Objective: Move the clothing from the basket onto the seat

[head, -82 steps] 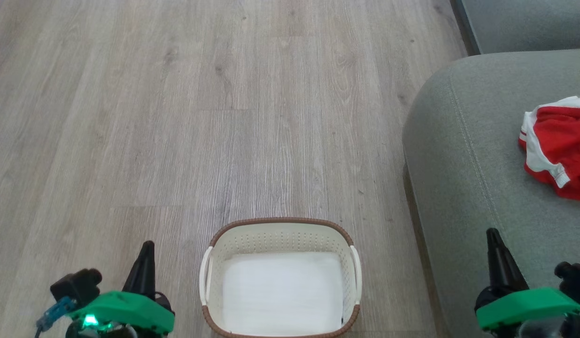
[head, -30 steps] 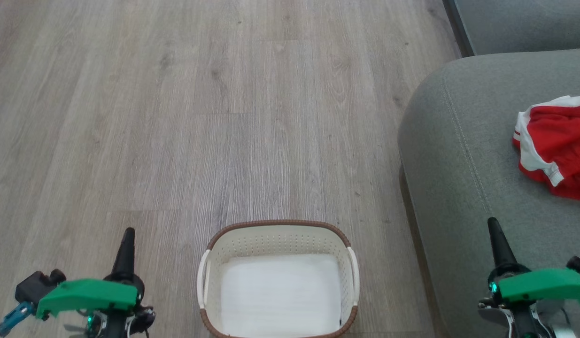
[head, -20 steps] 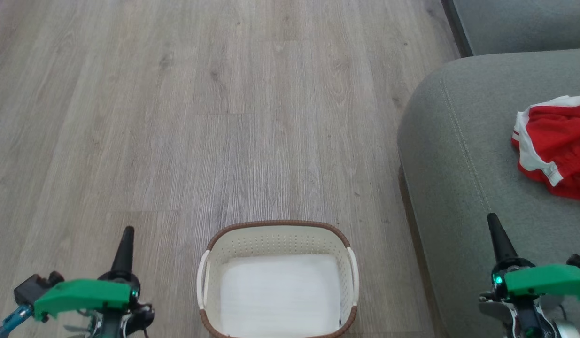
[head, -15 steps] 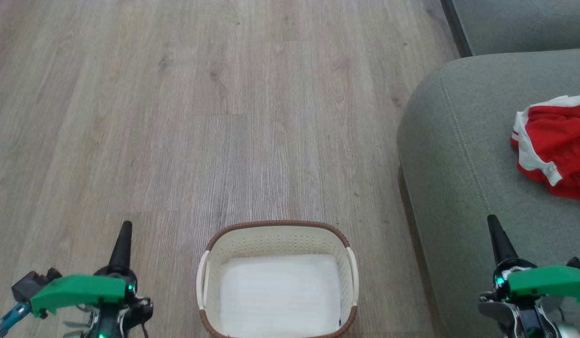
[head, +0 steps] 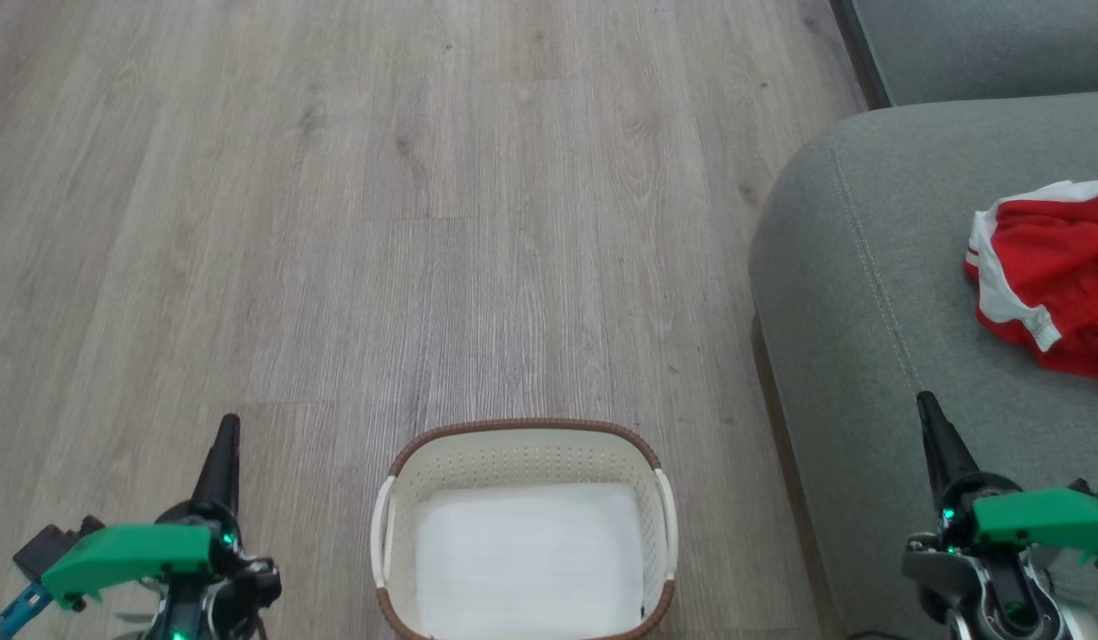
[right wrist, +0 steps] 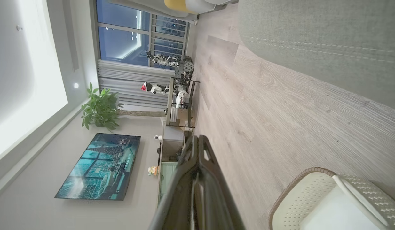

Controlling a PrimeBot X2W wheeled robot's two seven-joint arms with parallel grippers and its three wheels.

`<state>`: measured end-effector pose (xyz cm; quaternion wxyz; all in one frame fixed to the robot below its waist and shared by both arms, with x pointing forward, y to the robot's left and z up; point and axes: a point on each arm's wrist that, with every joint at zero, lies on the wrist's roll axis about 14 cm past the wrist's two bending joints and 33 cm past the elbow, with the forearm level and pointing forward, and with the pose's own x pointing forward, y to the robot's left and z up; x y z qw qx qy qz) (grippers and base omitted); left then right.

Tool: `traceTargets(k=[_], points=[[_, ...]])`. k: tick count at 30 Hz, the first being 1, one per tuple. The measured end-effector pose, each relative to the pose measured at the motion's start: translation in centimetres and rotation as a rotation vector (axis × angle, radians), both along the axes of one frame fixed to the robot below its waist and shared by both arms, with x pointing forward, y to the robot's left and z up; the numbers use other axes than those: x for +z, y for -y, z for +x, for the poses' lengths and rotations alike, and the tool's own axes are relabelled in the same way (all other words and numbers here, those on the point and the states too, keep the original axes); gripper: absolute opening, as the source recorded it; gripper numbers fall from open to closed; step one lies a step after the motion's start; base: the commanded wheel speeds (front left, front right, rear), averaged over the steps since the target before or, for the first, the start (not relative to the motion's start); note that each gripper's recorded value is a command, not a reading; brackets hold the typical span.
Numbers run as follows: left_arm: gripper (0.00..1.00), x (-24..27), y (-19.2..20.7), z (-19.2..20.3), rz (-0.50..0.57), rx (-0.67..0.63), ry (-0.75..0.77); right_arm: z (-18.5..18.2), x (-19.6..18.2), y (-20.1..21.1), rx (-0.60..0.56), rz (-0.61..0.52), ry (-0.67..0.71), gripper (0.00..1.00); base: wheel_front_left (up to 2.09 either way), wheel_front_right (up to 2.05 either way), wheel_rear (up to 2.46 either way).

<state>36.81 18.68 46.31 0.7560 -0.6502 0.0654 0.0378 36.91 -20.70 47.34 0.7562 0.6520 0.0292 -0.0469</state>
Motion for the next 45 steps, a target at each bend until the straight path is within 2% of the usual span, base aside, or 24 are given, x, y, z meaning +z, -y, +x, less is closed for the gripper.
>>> traceTargets(k=[14, 45], points=[[0.0, 1.3, -0.3, 0.7, -0.148, 0.022, 0.047, 0.4, 0.5, 0.3, -0.015, 0.144, 0.023, 0.0, 0.0, 0.0, 0.0], [0.0, 1.3, -0.2, 0.7, -0.154, 0.023, 0.047, 0.5, 0.6, 0.3, -0.014, 0.15, 0.027, 0.0, 0.0, 0.0, 0.0]])
